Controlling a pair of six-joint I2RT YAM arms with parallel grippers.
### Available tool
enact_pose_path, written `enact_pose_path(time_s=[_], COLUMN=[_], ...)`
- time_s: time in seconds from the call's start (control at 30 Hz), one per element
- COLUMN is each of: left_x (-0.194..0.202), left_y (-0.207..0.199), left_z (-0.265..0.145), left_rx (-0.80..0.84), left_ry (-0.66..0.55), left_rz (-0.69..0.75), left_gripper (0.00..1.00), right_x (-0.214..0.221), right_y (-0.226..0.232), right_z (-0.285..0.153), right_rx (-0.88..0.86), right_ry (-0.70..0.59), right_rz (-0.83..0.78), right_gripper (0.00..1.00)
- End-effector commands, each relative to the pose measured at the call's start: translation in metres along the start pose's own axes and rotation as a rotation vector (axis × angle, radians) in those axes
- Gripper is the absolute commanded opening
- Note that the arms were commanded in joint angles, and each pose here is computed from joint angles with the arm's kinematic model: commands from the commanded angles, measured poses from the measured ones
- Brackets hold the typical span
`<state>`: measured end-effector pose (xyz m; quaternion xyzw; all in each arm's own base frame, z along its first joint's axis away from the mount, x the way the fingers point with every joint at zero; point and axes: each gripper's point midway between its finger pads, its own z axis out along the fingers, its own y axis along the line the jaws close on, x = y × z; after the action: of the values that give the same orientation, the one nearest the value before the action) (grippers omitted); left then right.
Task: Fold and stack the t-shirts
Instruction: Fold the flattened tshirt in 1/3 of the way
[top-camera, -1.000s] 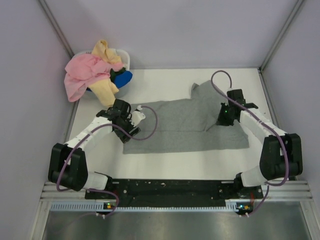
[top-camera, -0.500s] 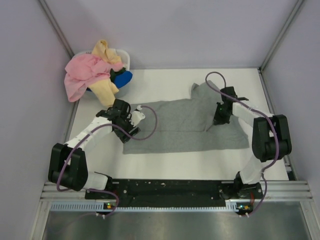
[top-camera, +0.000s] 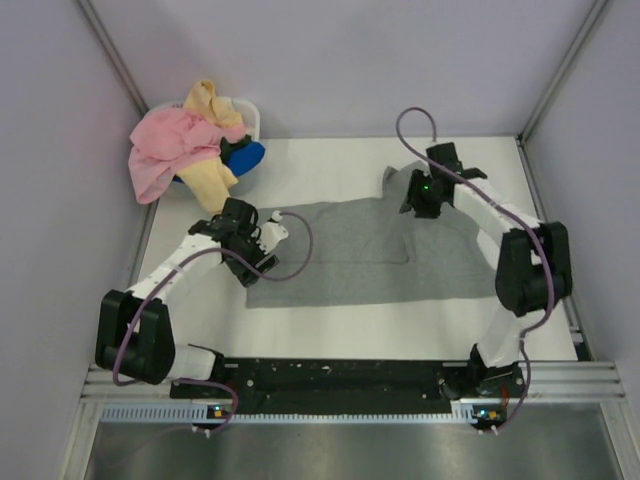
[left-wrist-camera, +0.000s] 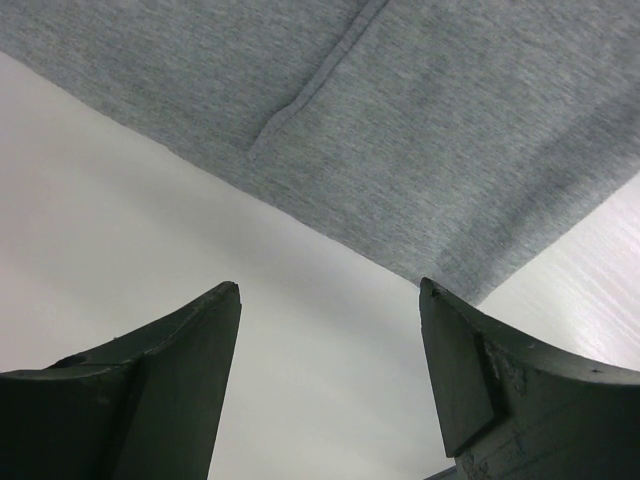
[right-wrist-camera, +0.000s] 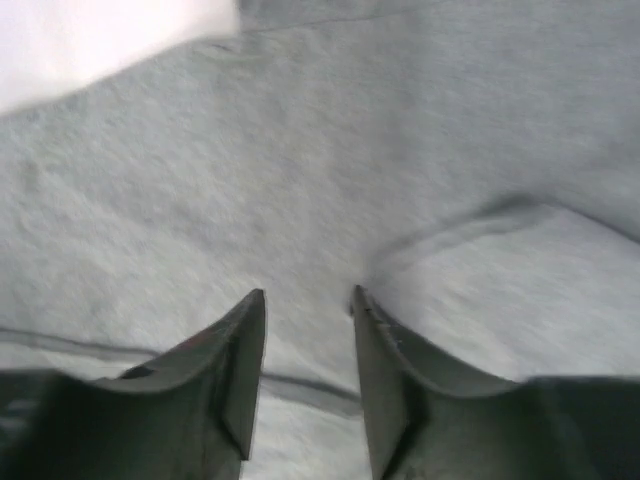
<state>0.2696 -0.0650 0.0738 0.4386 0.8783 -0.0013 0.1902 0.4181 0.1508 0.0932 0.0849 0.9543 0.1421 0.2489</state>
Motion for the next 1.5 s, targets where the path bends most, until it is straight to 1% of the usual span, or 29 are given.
enact_pose_path(time_s=[0.0,0.07,0.1,0.17,0.2,0.27,0.33,0.4,0.47,0.5,0.6,0.63,0.67,0.73,0.77,0.83,0.87,0.93,1.0,1.07,1.17,1.33,1.37,1.4,1.43,1.47], left_x=[-0.003,-0.001,0.002,0.007,0.011,0.018,0.027,0.036,0.042,0.043,0.042,0.04,0.036,0.034,0.033,0.031,0.03,0.033,0.035,0.042,0.054,0.066,0.069,0.069,0.069,0.067], left_y=[-0.019,-0.034,-0.039,-0.047,-0.051,-0.053,-0.053,-0.051,-0.045,-0.043,-0.04,-0.041,-0.041,-0.043,-0.043,-0.047,-0.047,-0.047,-0.049,-0.057,-0.073,-0.104,-0.111,-0.116,-0.12,-0.12], left_z=[-0.011,-0.01,-0.009,-0.006,-0.002,0.005,0.013,0.022,0.032,0.037,0.046,0.048,0.05,0.053,0.054,0.053,0.051,0.043,0.033,0.02,0.006,-0.016,-0.023,-0.03,-0.037,-0.042], left_rx=[0.09,0.163,0.18,0.201,0.207,0.195,0.18,0.153,0.112,0.095,0.074,0.077,0.075,0.077,0.077,0.092,0.092,0.091,0.1,0.144,0.236,0.413,0.456,0.497,0.526,0.527], left_ry=[-0.061,-0.08,-0.081,-0.081,-0.071,-0.06,-0.036,-0.01,0.009,0.011,0.002,-0.01,-0.028,-0.044,-0.054,-0.069,-0.073,-0.059,-0.045,-0.014,0.035,0.062,0.071,0.069,0.07,0.065], left_rz=[0.065,0.1,0.119,0.154,0.171,0.195,0.208,0.218,0.207,0.2,0.177,0.172,0.165,0.148,0.141,0.135,0.135,0.134,0.148,0.158,0.171,0.201,0.208,0.219,0.229,0.235], left_gripper=[0.76,0.76,0.77,0.79,0.79,0.8,0.8,0.8,0.79,0.78,0.74,0.71,0.67,0.53,0.44,0.23,0.0,0.0,0.0,0.0,0.0,0.0,0.03,0.17,0.31,0.49], right_x=[-0.016,0.003,0.012,0.038,0.058,0.087,0.105,0.118,0.126,0.13,0.137,0.139,0.142,0.146,0.146,0.144,0.146,0.147,0.152,0.156,0.164,0.185,0.19,0.192,0.194,0.192], right_y=[-0.059,-0.095,-0.121,-0.159,-0.185,-0.212,-0.223,-0.23,-0.235,-0.239,-0.245,-0.247,-0.248,-0.255,-0.255,-0.251,-0.252,-0.255,-0.257,-0.255,-0.251,-0.24,-0.241,-0.242,-0.245,-0.249], right_z=[-0.085,-0.103,-0.111,-0.123,-0.124,-0.127,-0.129,-0.124,-0.113,-0.108,-0.094,-0.09,-0.087,-0.084,-0.084,-0.086,-0.09,-0.105,-0.124,-0.147,-0.173,-0.191,-0.194,-0.197,-0.201,-0.207], right_rx=[0.046,0.083,0.121,0.169,0.219,0.28,0.314,0.351,0.37,0.388,0.411,0.416,0.421,0.46,0.46,0.439,0.452,0.495,0.534,0.565,0.611,0.646,0.666,0.683,0.711,0.739], right_ry=[-0.164,-0.193,-0.211,-0.228,-0.224,-0.234,-0.251,-0.238,-0.198,-0.179,-0.133,-0.123,-0.112,-0.1,-0.096,-0.096,-0.091,-0.103,-0.129,-0.167,-0.218,-0.208,-0.202,-0.205,-0.211,-0.231], right_rz=[0.212,0.328,0.42,0.547,0.63,0.757,0.834,0.85,0.852,0.857,0.876,0.88,0.89,0.897,0.901,0.904,0.919,0.971,1.057,1.116,1.17,1.244,1.246,1.242,1.235,1.222], right_gripper=[0.65,0.88,0.98,0.99,0.99,0.92,0.86,0.81,0.77,0.72,0.63,0.57,0.47,0.19,0.0,0.0,0.0,0.0,0.0,0.0,0.0,0.0,0.0,0.0,0.03,0.23])
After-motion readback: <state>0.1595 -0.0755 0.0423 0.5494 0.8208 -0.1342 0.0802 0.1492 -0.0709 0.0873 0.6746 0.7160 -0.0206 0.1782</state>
